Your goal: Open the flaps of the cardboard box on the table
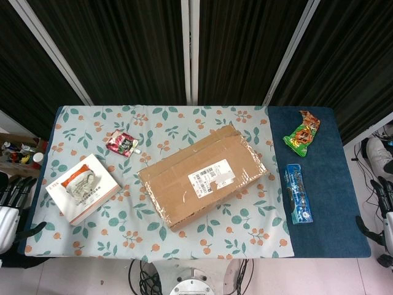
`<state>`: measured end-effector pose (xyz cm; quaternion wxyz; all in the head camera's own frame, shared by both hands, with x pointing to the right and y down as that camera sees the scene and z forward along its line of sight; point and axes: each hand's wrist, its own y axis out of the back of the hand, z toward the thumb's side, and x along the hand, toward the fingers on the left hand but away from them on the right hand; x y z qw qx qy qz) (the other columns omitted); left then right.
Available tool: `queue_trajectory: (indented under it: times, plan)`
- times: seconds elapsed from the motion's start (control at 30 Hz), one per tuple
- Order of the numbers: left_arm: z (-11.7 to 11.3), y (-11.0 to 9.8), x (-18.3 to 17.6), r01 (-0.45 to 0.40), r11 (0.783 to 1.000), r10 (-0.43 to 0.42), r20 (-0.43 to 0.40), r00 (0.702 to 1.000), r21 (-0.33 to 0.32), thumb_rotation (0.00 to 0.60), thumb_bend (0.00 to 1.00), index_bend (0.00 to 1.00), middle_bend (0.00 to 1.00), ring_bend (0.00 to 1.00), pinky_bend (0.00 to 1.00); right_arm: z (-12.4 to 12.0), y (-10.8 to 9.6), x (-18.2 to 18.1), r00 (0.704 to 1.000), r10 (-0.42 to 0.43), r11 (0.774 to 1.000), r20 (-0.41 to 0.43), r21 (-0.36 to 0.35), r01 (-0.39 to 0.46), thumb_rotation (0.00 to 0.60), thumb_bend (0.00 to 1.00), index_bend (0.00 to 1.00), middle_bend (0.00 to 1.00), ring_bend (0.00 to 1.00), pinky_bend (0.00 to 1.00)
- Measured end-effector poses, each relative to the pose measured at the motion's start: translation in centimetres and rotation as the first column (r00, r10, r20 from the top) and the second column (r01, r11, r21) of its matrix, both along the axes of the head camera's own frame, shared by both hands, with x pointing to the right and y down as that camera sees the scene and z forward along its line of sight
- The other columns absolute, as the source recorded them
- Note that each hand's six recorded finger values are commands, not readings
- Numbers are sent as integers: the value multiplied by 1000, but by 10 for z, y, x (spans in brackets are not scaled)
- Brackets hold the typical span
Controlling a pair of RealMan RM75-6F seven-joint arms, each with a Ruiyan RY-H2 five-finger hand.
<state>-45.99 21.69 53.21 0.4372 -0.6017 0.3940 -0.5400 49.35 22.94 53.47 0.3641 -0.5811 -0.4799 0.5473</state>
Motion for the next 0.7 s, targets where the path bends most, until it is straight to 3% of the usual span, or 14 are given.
queue_trajectory:
  times: [0.3,0.5,0.7]
  plan:
    - [1,3,-1,4,1000,-4,-2,1000,-3,563,31,73,116,89,199,1,1,-1,1000,-4,1000,1,-6,4,600,211,0,0,0,0]
    - [1,3,-3,9,1000,-9,-1,1000,-8,562,31,73,116,89,199,-1,0,-2,1000,-6,1000,30,-3,6,600,344,0,0,0,0]
    - [2,2,-9,23,1000,-23,5,1000,-10,562,32,73,116,89,199,0,-7,-7,999,-24,1000,42,-4,25,600,345,0,0,0,0]
